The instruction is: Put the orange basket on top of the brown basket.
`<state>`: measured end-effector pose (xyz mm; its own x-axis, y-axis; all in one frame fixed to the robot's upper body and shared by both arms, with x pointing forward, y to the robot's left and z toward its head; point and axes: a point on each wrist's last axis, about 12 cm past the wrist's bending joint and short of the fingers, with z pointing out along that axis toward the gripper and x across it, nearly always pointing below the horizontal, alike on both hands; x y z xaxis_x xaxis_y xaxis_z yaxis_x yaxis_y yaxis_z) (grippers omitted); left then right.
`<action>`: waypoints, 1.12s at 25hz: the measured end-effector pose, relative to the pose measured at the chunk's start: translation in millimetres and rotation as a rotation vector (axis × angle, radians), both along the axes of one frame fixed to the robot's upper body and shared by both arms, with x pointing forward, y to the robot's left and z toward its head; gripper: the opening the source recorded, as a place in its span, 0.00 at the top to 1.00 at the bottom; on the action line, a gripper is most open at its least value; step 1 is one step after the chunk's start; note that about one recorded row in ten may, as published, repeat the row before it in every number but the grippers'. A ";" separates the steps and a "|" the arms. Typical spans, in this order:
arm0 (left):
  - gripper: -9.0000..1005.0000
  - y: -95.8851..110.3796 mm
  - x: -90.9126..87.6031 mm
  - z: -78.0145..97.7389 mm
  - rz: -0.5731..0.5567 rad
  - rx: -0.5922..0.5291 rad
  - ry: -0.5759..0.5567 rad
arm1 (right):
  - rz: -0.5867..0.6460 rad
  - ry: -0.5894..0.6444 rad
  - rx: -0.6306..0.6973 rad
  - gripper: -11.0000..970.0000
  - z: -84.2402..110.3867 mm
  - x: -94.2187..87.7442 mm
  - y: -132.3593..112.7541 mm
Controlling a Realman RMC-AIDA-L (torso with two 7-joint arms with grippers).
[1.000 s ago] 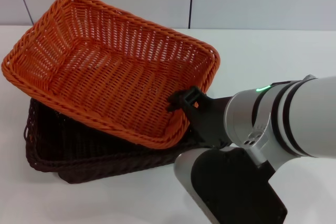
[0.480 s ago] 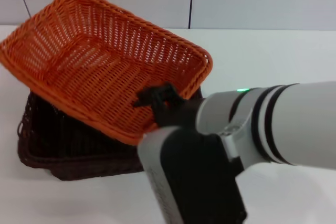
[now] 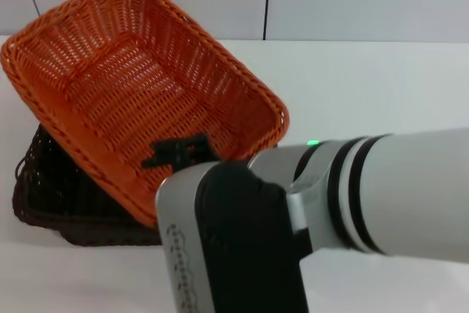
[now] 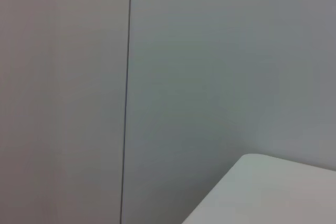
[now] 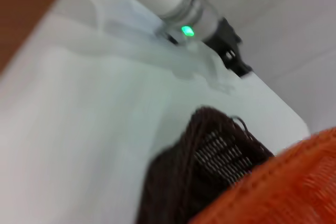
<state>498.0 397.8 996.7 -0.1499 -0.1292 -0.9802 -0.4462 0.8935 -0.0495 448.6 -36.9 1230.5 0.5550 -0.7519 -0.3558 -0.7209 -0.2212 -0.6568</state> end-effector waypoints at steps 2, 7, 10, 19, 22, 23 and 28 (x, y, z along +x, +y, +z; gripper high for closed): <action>0.21 0.0 0.0 0.0 0.000 0.000 0.000 | 0.012 0.022 0.021 0.31 0.2 -3.7 2.5; 0.21 1.5 0.2 0.7 0.002 0.002 -0.002 | -0.056 -0.034 0.204 0.31 9.4 6.4 6.2; 0.21 1.5 0.2 0.7 0.002 0.002 -0.002 | -0.205 -0.119 0.405 0.31 19.3 37.3 -5.3; 0.21 -1.5 2.3 3.0 -0.007 0.006 -0.020 | -0.595 -0.211 1.137 0.31 -27.7 98.2 -109.5; 0.21 -1.8 3.0 3.5 -0.009 0.007 -0.023 | -0.641 -0.267 1.277 0.31 -57.5 81.4 -136.4; 0.21 -2.0 3.4 3.7 -0.010 0.007 -0.023 | -0.669 -0.276 1.323 0.31 -68.7 75.7 -145.4; 0.21 -5.9 7.5 4.8 -0.027 0.009 -0.026 | -0.875 -0.341 1.526 0.31 -131.5 46.8 -201.5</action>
<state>505.5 392.0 1001.5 -0.1276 -0.1170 -0.9849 -0.4207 0.9056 -0.0531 495.4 -238.4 1099.1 0.4058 0.0125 -0.9139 -0.0858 0.9960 -0.0245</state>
